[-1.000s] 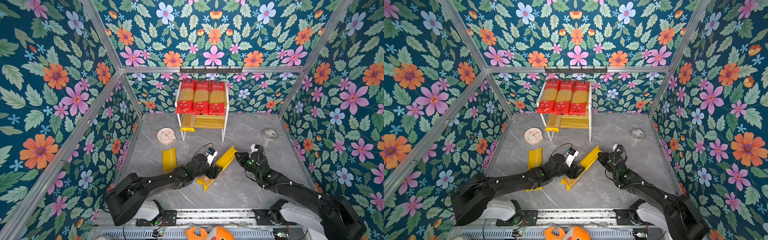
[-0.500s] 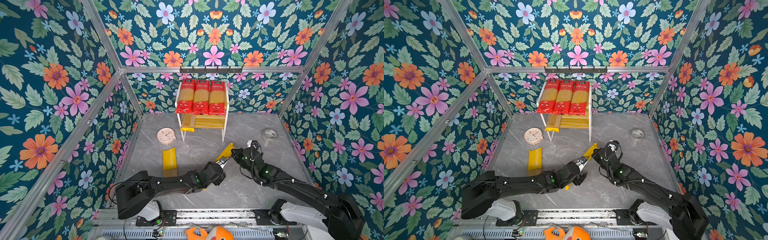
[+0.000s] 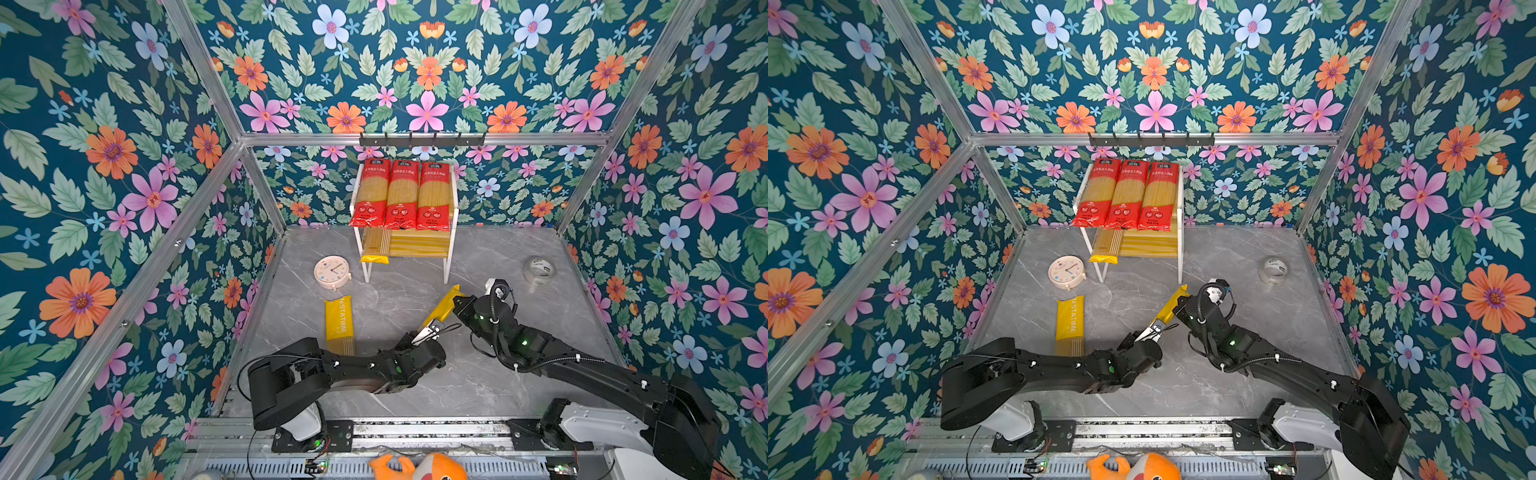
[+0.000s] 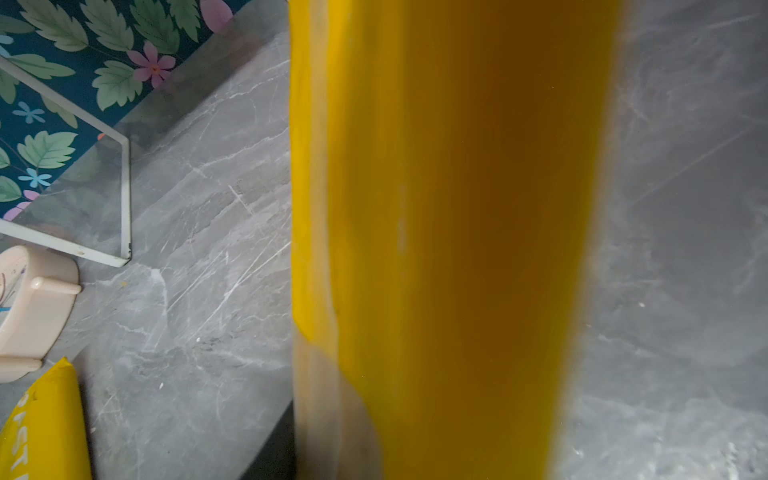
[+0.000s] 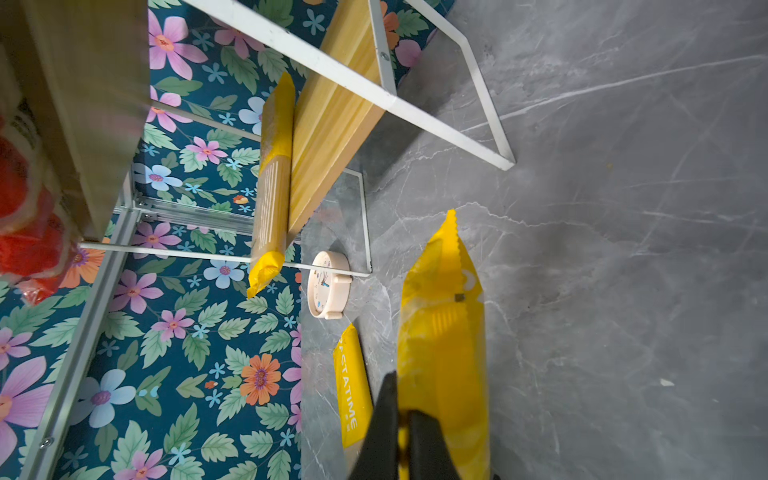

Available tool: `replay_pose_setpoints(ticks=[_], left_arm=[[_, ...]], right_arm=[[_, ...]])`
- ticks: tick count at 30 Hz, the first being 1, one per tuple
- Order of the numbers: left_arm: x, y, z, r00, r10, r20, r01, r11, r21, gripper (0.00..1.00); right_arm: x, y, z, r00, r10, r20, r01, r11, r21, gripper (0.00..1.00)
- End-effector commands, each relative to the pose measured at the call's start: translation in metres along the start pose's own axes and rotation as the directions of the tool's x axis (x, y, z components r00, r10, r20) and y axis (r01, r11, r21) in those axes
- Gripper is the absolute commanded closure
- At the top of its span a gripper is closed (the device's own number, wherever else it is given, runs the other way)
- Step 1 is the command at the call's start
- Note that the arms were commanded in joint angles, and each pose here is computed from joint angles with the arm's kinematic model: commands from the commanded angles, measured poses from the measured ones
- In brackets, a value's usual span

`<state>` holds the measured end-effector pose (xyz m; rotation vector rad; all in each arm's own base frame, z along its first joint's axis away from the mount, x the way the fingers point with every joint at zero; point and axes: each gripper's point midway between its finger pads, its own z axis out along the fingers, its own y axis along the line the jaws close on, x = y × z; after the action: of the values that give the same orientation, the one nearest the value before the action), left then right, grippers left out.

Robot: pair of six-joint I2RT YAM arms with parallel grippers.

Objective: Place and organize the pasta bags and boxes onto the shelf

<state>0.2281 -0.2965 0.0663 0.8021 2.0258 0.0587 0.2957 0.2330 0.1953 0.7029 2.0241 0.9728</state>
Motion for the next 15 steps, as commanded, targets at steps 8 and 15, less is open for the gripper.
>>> replay_pose_setpoints(ticks=[8,15], left_arm=[[-0.006,0.019,0.001,0.995,-0.1,0.027,0.103,0.988,-0.119,0.89],[-0.011,0.024,-0.004,0.99,-0.13,0.051,0.136,0.983,-0.121,0.98]], right_arm=[[-0.005,0.025,-0.004,0.999,0.035,0.018,-0.033,0.994,-0.103,0.96],[-0.003,0.032,-0.008,1.0,-0.028,0.011,0.03,0.989,-0.145,0.79]])
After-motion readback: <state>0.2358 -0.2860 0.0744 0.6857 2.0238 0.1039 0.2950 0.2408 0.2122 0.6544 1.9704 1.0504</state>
